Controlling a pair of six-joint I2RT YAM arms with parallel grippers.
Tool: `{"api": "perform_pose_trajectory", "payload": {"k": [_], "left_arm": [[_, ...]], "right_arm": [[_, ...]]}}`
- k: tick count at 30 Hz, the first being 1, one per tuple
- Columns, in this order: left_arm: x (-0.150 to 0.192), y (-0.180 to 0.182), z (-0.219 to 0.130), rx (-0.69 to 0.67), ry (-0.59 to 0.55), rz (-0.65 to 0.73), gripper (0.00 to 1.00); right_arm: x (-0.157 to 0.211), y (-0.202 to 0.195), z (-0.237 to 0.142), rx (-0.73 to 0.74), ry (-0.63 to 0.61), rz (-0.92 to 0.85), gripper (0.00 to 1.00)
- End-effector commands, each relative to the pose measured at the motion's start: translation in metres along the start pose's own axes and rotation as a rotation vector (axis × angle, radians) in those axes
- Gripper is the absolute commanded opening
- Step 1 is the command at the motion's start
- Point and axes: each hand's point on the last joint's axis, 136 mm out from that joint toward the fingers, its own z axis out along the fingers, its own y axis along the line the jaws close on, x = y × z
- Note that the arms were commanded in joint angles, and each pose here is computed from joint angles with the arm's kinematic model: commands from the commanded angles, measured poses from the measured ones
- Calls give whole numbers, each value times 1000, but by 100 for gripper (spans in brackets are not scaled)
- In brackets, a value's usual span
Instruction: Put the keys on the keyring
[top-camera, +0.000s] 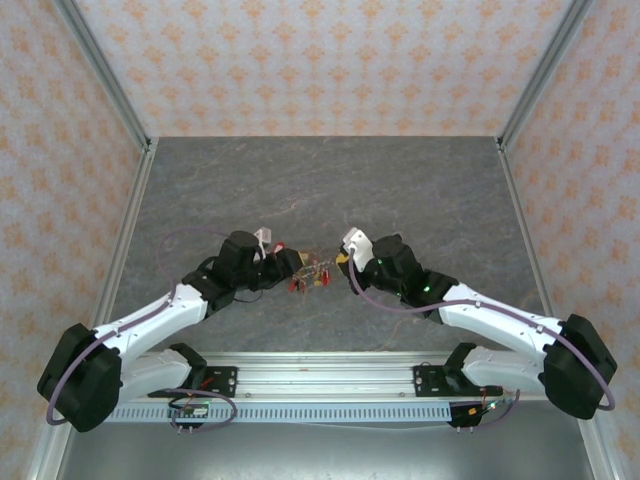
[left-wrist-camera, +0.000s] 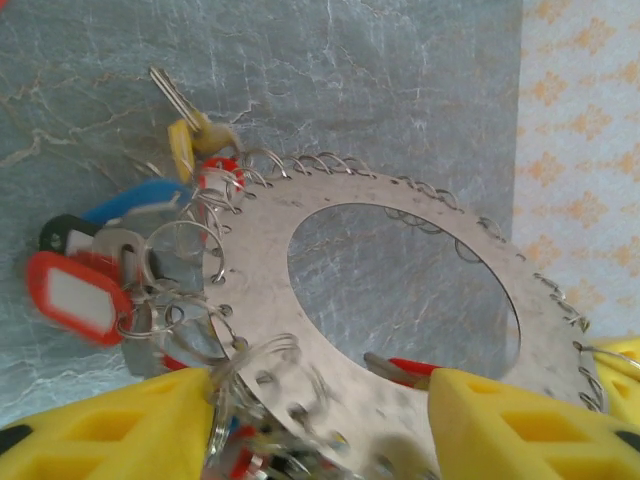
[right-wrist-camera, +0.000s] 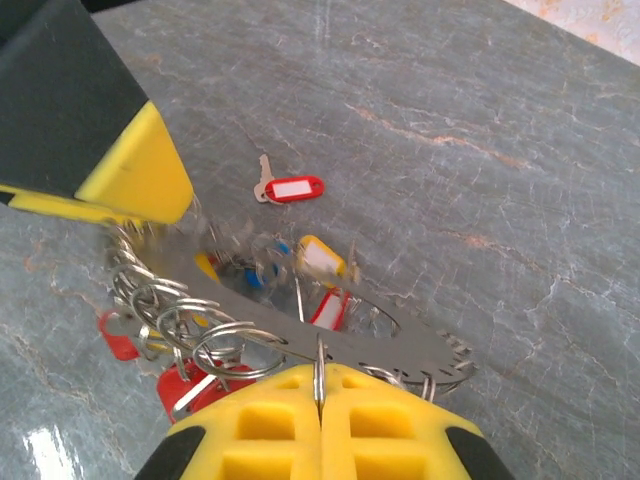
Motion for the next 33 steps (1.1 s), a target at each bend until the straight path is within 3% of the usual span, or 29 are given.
{"api": "perform_pose_trajectory", "payload": {"k": [1,8,13,17,21,27,33], "left_arm": [[0,-9,-6,-2,18,82,61],[-7,-12,-24,-35,-24,201,68],[-25,-30,-45,-26,-126,363,71],[-34,-50,-60,56,-237,546,74],[-29,-63,-75,151,-327,759,76],[-16,-66,-89,204,-367,944,76],[-10,-63,-87,199,-329,971,73]], "right_arm": [[-2,5,-4,-49,-12,-21,0],[-7,5,-6,-136,15,-49,0],[-5,27,-13,-278,28,-295,0],[-11,40,-17,-371,6,-426,0],[-45,48,-27,-505,-73,-251,0],[-36,48,-14,-699,0,2,0],[-21,34,21,-676,243,279,0]]}}
